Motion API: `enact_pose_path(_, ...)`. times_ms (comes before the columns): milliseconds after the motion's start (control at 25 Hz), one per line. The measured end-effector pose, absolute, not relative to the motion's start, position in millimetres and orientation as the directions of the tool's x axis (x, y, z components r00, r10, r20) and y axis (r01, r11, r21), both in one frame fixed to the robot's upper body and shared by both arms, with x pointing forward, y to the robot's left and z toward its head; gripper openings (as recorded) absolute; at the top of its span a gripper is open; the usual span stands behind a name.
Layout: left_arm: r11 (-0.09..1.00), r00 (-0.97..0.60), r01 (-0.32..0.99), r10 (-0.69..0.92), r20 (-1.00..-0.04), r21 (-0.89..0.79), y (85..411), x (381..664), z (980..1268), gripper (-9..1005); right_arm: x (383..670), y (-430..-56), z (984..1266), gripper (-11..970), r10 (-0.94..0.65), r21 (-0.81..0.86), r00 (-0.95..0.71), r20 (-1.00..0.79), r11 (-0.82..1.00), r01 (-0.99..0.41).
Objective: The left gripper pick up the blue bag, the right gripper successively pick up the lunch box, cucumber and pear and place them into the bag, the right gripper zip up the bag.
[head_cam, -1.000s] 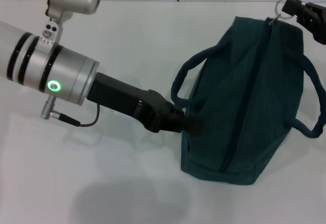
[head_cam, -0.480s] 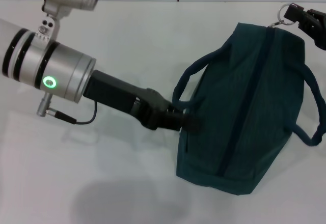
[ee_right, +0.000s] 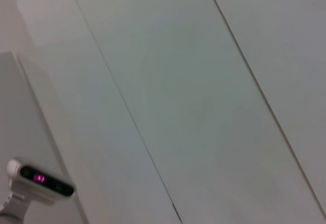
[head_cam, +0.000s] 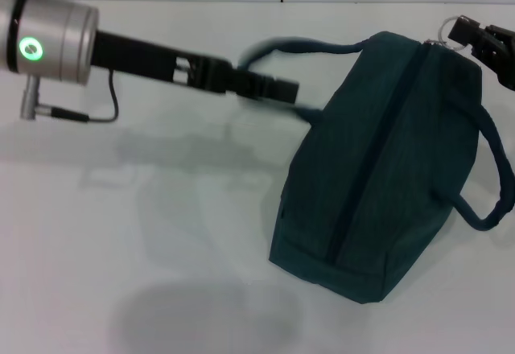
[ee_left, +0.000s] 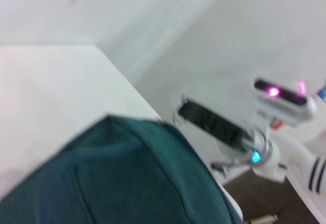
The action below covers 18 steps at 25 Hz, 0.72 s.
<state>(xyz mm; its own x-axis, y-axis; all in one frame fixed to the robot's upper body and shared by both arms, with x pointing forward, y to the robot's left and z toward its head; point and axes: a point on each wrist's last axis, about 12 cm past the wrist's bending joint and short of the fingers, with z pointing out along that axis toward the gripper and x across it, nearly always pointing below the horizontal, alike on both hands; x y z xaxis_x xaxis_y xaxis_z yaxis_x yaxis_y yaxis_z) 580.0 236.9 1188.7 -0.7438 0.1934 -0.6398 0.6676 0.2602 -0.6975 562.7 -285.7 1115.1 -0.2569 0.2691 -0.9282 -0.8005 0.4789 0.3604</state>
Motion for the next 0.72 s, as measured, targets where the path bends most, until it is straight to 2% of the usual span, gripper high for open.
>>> enact_pose_path(160, 0.279, -0.765, 0.643, 0.186, -0.617, -0.713, 231, 589, 1201, 447, 561, -286, 1114, 41, 0.271, 0.362, -0.259, -0.927, 0.474, -0.802)
enact_pose_path(400, 0.331, -0.767, 0.640, 0.215, -0.605, -0.694, 222, 599, 1216, 450, 559, -286, 1114, 42, 0.271, 0.359, -0.256, -0.928, 0.467, -0.808)
enact_pose_path(720, 0.464, -0.798, 0.603, 0.342, -0.496, -0.649, 186, 611, 1208, 452, 557, -285, 1114, 43, 0.268, 0.354, -0.253, -0.930, 0.456, -0.817)
